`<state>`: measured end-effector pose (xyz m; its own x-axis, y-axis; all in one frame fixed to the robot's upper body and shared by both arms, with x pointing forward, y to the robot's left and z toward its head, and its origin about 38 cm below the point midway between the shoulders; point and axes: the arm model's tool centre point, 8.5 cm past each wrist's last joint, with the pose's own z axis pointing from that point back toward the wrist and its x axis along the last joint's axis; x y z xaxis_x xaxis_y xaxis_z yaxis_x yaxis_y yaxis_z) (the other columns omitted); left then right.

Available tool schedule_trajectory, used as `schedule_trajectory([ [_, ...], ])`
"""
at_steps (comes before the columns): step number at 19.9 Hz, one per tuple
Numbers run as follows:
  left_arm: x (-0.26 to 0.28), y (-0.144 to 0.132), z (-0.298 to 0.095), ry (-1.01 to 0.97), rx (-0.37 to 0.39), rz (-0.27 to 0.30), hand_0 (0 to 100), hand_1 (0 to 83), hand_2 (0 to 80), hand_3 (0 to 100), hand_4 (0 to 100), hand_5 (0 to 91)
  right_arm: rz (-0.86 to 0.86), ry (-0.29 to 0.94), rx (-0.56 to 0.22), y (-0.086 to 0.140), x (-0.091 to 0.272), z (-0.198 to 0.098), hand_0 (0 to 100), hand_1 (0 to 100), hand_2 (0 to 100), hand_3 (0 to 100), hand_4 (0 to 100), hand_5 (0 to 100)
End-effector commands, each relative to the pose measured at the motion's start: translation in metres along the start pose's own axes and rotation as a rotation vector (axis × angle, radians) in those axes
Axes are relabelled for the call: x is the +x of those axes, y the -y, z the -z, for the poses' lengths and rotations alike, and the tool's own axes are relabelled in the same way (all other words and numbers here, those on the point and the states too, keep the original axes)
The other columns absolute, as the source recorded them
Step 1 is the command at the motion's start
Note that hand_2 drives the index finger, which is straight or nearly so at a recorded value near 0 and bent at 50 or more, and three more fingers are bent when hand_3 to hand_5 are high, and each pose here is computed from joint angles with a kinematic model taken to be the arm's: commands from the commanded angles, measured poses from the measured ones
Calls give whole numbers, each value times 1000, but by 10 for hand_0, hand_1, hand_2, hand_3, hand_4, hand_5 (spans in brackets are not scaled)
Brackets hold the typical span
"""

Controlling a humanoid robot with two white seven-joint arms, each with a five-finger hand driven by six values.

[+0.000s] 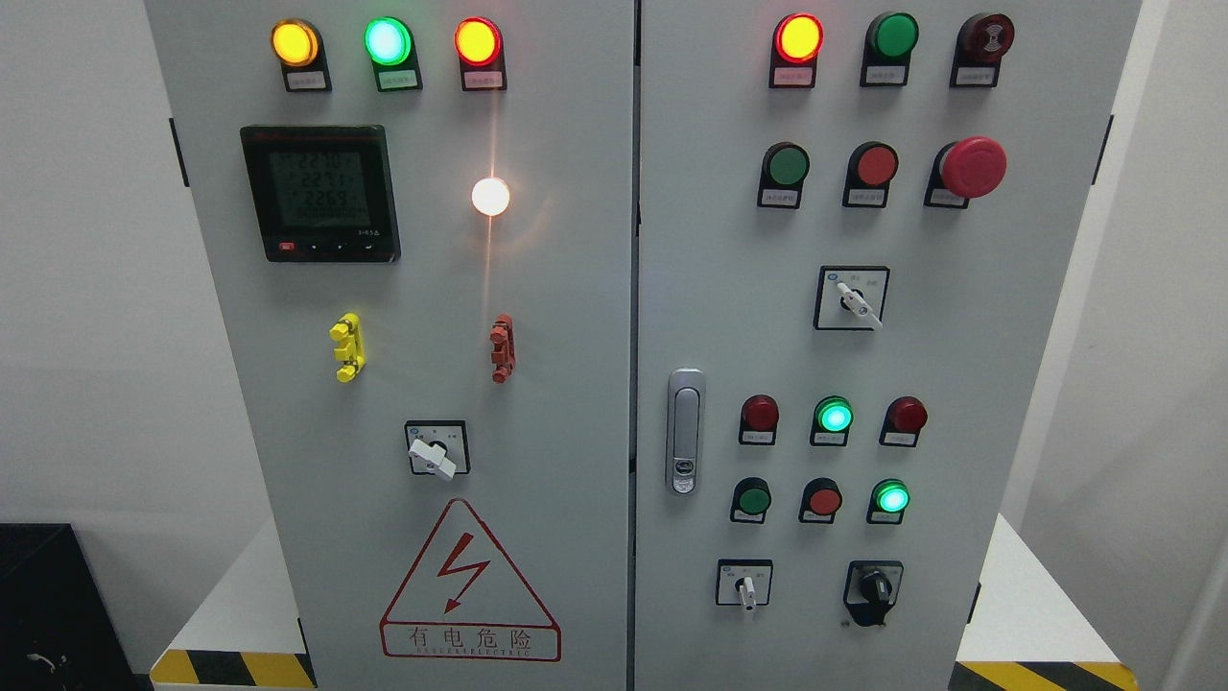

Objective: Flip black knob to close circuit

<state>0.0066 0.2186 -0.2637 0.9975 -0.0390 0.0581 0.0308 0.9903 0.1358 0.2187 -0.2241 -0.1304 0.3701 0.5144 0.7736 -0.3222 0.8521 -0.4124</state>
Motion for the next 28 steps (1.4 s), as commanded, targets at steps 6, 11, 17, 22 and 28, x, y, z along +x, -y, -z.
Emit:
schedule_trajectory([
  [6,-5,2,0,5,-4,-3,120,556,0,0,0,0,-179,186,-243,72,87,8,0,22,683,897,793,817],
  [11,-5,2,0,5,-4,-3,120,556,0,0,0,0,-260,226,-359,97,118,13,0,21,782,976,888,928],
  [17,-5,2,0,5,-4,-3,120,556,0,0,0,0,-353,214,-463,117,141,11,0,28,843,1000,942,993],
  [22,-4,2,0,6,-4,-3,120,556,0,0,0,0,-445,209,-528,133,162,11,0,24,876,1000,968,1000],
  [28,-5,2,0,5,-4,-3,120,556,0,0,0,0,-584,214,-600,148,191,12,0,2,884,1000,975,1000],
])
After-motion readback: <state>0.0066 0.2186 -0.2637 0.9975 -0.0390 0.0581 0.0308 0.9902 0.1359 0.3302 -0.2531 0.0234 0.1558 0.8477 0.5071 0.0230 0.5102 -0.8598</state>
